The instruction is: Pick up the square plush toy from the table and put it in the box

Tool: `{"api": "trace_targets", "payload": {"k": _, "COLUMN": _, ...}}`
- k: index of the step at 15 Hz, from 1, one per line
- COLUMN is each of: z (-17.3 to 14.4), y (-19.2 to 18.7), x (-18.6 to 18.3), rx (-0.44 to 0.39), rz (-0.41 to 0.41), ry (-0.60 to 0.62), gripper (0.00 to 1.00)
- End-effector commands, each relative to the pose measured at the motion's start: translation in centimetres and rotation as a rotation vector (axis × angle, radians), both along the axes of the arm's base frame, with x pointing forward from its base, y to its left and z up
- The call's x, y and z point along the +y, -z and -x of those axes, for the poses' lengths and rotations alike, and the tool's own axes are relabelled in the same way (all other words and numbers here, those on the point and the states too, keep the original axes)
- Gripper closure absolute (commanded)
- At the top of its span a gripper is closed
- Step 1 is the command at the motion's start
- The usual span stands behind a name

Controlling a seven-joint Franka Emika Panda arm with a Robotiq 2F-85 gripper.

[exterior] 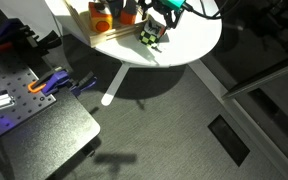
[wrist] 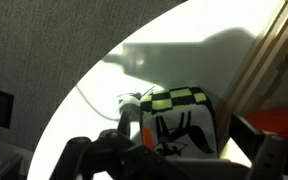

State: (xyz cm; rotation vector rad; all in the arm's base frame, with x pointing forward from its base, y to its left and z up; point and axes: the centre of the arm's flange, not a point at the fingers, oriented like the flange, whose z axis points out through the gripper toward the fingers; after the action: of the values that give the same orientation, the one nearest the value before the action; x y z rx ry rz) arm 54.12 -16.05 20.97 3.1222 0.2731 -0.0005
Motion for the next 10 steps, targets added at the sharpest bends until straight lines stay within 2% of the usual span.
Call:
{"api": "trace_targets", "payload": {"k": 1, "z": -0.2, "y": 0.8, "x": -0.5, "rx": -0.010, "rz": 0.033, "ry": -0.041, "gripper": 0.00}}
{"api": "trace_targets", "payload": {"k": 6, "z": -0.4, "y": 1.8, "x": -0.6, "rx": -0.022, "rz": 0.050, "ry": -0.088, "gripper": 0.00}}
{"api": "trace_targets", "payload": {"k": 10, "z": -0.9, "y": 2.3, "x": 0.0, "rx": -0.076, "rz": 0.037, "ry": -0.135, "gripper": 0.00}}
